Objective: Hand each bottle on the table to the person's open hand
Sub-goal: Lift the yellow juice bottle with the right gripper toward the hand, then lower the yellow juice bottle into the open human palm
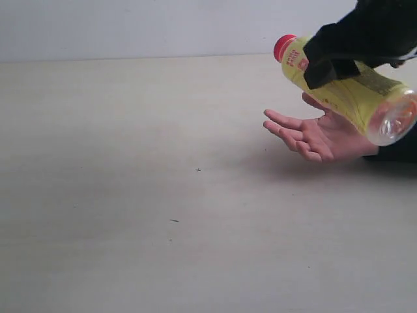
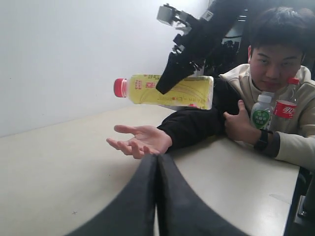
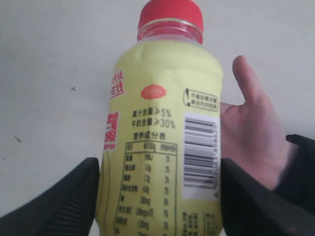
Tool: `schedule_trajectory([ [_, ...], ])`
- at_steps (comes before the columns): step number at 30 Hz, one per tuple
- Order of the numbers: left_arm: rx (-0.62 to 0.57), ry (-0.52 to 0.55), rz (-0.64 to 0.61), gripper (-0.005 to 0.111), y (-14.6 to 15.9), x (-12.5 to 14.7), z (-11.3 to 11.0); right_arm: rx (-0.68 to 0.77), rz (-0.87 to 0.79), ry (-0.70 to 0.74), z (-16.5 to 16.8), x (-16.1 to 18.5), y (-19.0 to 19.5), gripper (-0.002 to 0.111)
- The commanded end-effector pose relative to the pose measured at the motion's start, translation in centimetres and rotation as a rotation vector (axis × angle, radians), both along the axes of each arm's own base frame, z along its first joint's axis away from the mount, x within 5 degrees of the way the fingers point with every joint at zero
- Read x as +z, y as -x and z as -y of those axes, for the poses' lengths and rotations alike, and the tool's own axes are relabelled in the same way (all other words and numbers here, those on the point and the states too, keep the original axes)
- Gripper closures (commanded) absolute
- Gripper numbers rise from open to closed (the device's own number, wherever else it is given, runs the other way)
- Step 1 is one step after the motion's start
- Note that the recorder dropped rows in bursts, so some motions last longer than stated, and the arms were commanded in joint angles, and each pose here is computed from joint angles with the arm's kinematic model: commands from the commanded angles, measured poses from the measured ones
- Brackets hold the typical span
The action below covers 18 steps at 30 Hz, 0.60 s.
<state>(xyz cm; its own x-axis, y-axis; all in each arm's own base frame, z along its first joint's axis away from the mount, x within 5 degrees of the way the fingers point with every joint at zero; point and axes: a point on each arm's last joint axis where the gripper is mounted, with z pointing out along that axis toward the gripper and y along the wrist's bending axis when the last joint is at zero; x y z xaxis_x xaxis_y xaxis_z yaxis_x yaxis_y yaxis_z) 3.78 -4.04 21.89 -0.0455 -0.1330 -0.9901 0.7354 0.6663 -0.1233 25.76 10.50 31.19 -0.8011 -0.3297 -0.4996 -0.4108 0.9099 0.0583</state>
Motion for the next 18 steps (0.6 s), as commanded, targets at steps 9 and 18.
schedule_trajectory([
  [9,-0.002,0.009,0.012,0.107,0.0,0.1,0.0,-0.139,0.077,0.074,2.3,-5.2,-0.3,0.108],
  [18,-0.002,0.009,0.012,0.107,0.0,0.1,0.0,-0.173,0.053,0.080,2.7,-9.5,-3.8,0.108],
])
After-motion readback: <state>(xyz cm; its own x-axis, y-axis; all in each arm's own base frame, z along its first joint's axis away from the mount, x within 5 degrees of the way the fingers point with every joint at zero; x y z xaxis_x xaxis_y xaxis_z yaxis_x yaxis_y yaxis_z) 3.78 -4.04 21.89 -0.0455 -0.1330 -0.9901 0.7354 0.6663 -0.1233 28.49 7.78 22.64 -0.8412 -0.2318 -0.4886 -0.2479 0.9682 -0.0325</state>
